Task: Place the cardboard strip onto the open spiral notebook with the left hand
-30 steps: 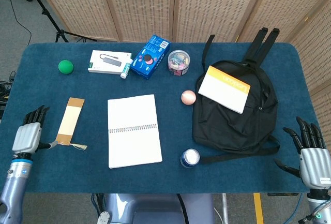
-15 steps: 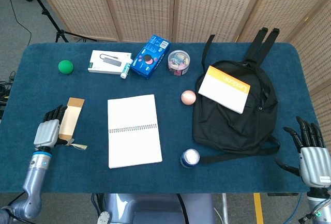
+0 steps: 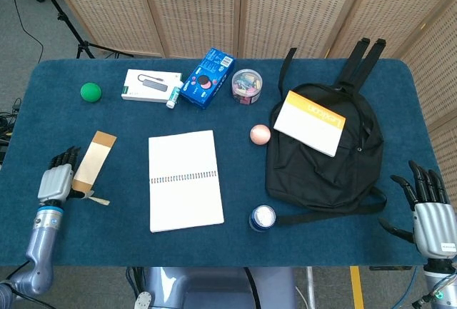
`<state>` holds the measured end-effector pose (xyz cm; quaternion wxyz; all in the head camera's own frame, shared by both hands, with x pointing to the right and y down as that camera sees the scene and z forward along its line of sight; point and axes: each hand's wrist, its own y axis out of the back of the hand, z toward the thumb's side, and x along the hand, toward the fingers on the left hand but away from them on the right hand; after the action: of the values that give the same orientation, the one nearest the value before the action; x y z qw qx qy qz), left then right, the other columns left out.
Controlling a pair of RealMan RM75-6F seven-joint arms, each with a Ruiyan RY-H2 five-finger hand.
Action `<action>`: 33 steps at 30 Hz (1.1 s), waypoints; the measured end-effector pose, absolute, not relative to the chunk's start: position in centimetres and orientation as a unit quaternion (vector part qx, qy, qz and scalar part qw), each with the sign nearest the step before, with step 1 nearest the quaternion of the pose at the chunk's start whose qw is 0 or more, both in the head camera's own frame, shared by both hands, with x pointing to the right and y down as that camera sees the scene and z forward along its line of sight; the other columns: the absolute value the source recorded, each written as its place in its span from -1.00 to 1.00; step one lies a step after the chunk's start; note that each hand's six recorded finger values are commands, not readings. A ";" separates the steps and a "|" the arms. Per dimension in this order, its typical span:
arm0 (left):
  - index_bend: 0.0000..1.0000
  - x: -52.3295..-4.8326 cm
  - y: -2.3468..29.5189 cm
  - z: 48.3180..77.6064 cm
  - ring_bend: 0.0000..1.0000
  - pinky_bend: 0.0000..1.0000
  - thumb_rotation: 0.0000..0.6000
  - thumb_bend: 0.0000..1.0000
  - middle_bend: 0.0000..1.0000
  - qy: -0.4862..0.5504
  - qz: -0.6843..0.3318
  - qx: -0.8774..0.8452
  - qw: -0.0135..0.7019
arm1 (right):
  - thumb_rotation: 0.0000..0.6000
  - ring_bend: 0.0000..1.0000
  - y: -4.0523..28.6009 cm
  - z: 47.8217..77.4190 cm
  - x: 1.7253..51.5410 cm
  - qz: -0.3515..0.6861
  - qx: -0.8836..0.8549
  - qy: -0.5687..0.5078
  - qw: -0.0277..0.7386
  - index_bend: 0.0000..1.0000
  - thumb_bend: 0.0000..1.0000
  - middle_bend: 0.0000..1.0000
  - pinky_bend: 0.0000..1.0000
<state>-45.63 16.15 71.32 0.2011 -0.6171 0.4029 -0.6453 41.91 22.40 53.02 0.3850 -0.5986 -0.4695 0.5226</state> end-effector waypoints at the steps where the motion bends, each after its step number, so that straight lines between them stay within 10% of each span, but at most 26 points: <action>1: -1.00 -46.1 16.0 71.3 -1.00 -1.00 1.00 -1.00 -1.00 0.403 -0.648 -0.614 0.201 | 1.00 -1.00 22.4 53.1 41.9 0.523 -0.599 -0.469 0.385 -0.60 -0.89 -1.00 -1.00; 18: -0.98 -50.2 12.5 70.8 -1.00 -1.00 1.00 -1.00 -1.00 0.405 -0.695 -0.576 0.148 | 1.00 -1.00 22.4 53.6 41.9 0.530 -0.597 -0.463 0.385 -0.60 -0.89 -1.00 -1.00; 33: -0.41 -48.1 9.9 70.2 -1.00 -1.00 1.00 -1.00 -1.00 0.408 -0.722 -0.556 0.058 | 1.00 -1.00 22.2 53.1 42.2 0.525 -0.598 -0.472 0.380 -0.60 -0.89 -1.00 -1.00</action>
<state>-48.10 9.93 70.23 0.0577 -0.5557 0.4083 -0.7219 42.21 22.15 53.15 0.3797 -0.5978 -0.4716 0.5254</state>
